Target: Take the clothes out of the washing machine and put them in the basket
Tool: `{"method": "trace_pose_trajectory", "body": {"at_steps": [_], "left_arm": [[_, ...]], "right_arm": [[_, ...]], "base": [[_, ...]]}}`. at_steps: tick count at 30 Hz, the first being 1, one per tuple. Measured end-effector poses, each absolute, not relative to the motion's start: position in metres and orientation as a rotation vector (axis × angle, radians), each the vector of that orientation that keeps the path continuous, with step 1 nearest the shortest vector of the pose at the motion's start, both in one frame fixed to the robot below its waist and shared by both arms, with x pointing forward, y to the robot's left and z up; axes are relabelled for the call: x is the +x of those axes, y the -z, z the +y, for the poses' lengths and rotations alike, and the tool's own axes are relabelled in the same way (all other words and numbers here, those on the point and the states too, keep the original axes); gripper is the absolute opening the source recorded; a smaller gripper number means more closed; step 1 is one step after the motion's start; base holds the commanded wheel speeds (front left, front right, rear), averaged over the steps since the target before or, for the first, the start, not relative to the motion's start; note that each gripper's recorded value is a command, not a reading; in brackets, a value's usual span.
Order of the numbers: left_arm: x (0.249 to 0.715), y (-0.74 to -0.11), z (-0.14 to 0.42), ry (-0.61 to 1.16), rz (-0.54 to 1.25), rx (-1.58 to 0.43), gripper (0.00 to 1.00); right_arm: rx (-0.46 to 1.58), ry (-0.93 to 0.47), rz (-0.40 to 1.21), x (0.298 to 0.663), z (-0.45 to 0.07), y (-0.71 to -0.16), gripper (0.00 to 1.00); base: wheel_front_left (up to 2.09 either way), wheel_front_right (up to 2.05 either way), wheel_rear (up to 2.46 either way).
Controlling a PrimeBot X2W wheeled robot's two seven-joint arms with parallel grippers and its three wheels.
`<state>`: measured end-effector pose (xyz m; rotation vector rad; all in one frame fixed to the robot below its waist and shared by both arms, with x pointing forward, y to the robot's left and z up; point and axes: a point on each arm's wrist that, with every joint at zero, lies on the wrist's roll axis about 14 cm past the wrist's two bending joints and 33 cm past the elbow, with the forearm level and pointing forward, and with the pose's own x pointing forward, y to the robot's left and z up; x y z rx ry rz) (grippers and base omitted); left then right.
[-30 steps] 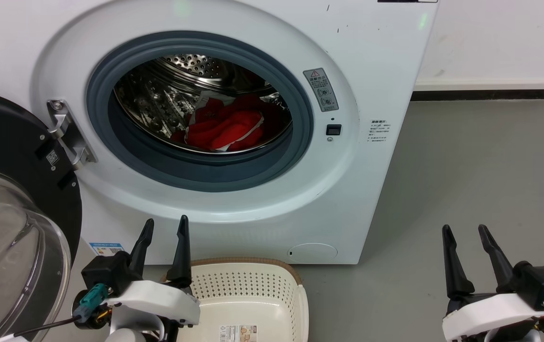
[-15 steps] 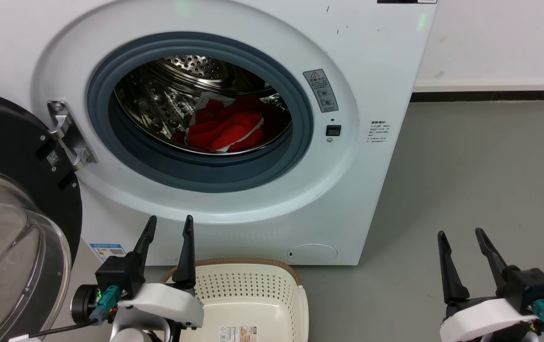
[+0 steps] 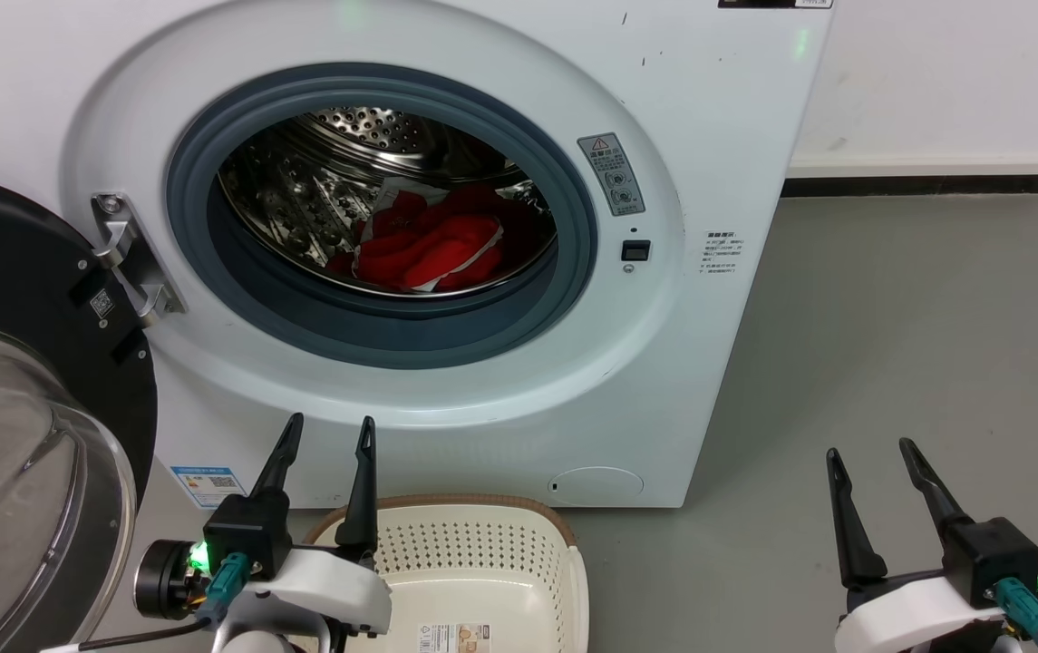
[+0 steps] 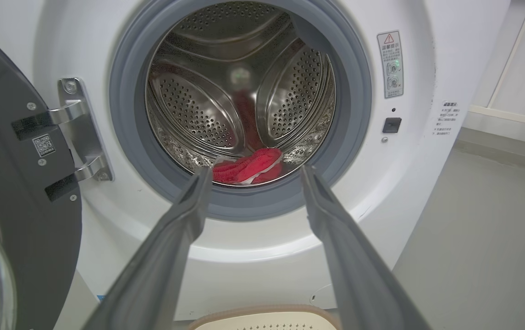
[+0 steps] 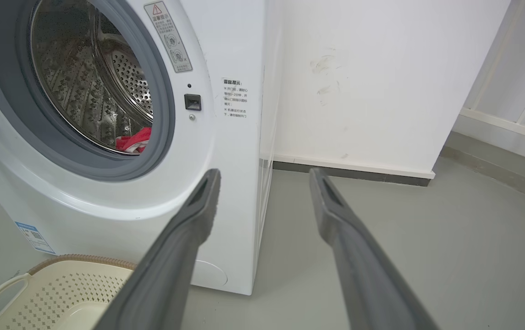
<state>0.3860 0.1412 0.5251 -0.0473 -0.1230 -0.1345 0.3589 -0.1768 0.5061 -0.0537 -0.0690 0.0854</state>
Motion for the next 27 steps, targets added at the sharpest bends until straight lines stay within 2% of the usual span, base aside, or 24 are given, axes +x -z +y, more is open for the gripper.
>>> {"method": "trace_pose_trajectory", "body": {"at_steps": [7, 27], "left_arm": [[0.3845, -0.5246, 0.1407, 0.137, -0.13, -0.002, 1.0], [0.3858, -0.5263, 0.1459, 0.115, -0.136, -0.032, 1.0]], "right_arm": [[-0.1, -0.101, -0.071, 0.3589, -0.1735, -0.505, 1.0], [-0.072, -0.103, -0.058, 0.3597, -0.1721, -0.5003, 1.0]], "base": [[0.0, 0.0, 0.0], [0.0, 0.0, 0.0]]}}
